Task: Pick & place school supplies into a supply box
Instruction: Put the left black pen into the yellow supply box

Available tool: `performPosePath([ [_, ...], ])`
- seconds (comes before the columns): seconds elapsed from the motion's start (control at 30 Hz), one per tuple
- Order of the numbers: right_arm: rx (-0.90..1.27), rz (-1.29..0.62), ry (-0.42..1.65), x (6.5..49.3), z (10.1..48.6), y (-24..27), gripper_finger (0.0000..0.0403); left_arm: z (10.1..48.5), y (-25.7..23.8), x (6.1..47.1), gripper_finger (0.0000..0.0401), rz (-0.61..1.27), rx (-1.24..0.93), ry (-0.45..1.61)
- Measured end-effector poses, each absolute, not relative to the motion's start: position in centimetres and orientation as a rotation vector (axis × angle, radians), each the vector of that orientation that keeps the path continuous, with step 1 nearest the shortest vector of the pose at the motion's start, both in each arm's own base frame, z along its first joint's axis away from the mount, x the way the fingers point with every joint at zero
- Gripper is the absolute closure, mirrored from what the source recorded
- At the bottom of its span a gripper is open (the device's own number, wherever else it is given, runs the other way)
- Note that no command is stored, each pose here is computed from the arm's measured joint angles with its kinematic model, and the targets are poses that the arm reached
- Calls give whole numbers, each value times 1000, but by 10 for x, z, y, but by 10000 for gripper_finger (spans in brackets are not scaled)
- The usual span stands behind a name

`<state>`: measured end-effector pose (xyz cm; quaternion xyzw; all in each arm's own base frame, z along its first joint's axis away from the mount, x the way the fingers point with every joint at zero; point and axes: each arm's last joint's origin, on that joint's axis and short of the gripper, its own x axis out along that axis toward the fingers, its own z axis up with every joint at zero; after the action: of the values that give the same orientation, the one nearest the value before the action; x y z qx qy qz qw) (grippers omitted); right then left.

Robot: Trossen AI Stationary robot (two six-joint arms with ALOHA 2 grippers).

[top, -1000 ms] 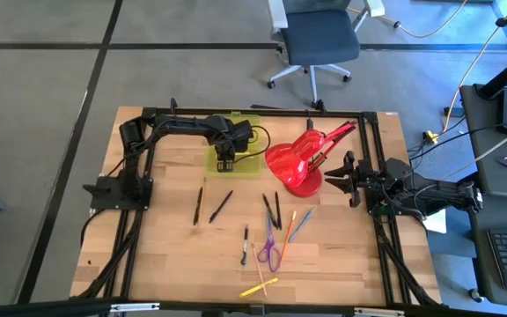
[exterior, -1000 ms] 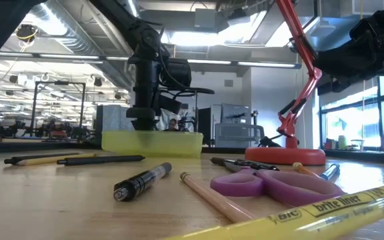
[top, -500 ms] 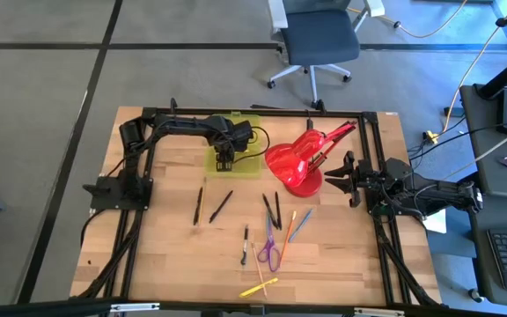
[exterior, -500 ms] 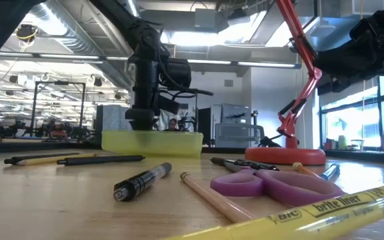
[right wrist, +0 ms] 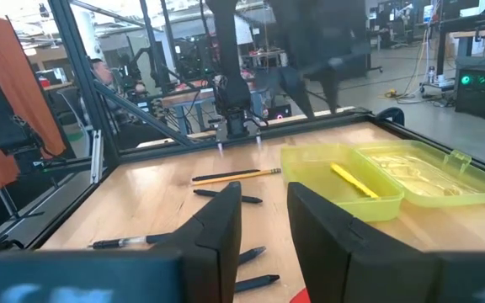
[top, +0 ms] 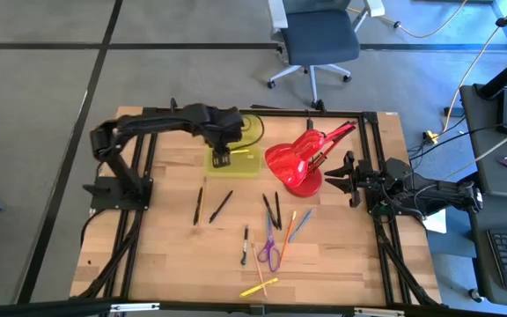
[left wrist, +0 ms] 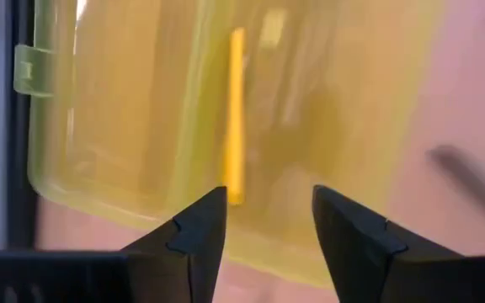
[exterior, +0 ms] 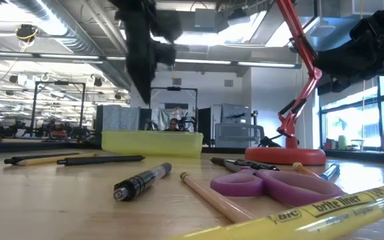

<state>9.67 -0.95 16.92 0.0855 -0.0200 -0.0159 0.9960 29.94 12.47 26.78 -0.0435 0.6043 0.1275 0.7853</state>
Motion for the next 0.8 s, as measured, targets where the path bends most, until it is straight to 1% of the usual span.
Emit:
performPosePath([
  [0.1,171,-31,-40,97,169,-9,299,287,113,288,231,228,-235,1226],
  [0.17,175,-32,-40,97,169,-9,299,294,103,283,232,212,-297,1187],
  [0.27,173,-32,-40,97,169,-9,299,291,85,274,231,204,-370,1173],
  [0.37,175,-31,-40,97,169,-9,299,281,68,267,231,217,-416,1188],
  [0.57,185,-31,-41,97,169,-9,299,246,38,254,231,409,-663,1297],
  [0.8,227,-31,-41,97,169,-9,299,204,7,235,231,734,-818,1378],
])
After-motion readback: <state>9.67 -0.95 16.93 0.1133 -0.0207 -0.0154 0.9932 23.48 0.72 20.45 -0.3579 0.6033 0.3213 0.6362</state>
